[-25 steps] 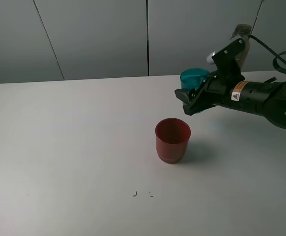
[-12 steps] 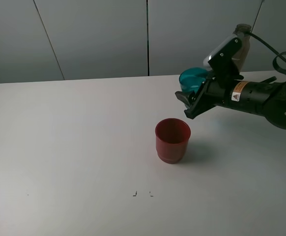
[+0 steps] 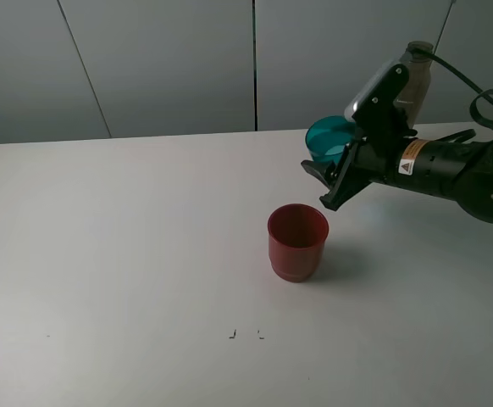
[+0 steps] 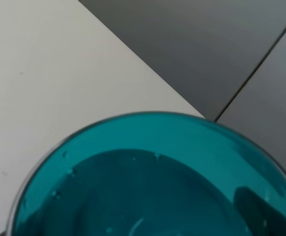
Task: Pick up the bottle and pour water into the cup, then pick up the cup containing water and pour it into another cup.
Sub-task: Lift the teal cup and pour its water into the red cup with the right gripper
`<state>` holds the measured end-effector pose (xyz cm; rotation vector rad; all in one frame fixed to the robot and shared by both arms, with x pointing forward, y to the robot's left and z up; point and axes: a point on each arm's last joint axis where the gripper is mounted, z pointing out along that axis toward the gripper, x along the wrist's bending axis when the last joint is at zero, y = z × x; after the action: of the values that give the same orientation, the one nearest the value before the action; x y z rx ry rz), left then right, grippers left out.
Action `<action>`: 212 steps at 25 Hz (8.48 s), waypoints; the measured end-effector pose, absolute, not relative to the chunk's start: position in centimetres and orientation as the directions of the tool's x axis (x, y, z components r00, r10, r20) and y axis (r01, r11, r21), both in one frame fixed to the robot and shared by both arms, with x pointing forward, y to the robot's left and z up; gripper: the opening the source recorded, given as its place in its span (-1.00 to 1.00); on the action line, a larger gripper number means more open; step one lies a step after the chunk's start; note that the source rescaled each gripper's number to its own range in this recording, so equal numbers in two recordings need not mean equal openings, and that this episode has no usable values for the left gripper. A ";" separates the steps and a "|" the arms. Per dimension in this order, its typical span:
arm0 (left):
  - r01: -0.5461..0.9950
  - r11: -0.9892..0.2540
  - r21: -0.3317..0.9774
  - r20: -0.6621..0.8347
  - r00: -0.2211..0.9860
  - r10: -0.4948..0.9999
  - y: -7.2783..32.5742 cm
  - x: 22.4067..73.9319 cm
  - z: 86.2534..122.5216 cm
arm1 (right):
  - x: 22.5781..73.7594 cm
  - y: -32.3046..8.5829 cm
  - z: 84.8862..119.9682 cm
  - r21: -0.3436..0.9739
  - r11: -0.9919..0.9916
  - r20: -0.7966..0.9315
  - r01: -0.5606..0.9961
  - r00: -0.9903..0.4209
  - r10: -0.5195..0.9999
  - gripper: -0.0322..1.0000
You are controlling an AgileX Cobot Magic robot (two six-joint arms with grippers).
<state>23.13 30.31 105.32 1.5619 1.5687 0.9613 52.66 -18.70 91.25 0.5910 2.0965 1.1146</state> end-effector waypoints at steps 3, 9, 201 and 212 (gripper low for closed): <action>0.470 -0.015 0.883 0.024 -0.012 1.000 30.3 23.1 105.3 | 52.2 -18.8 91.6 0.846 0.529 -0.358 0.065 -0.665 0.656 -0.85; 0.470 -0.015 0.883 0.024 -0.012 1.000 30.3 23.1 105.3 | 51.5 -19.0 93.0 0.853 0.521 -0.378 0.031 -0.651 0.658 -0.85; 0.470 -0.009 0.883 0.018 -0.015 1.000 30.3 23.1 105.3 | 50.4 -17.3 94.8 -0.180 0.719 -0.941 -0.671 -0.097 -0.325 -0.85; 0.470 -0.009 0.883 0.018 -0.015 1.000 30.3 23.1 105.3 | 50.5 -17.2 95.2 -0.206 0.716 -0.949 -0.667 -0.043 -0.314 -0.85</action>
<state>23.13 30.31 105.32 1.5619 1.5687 0.9613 50.47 -17.25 95.21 -0.8043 1.6400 0.3422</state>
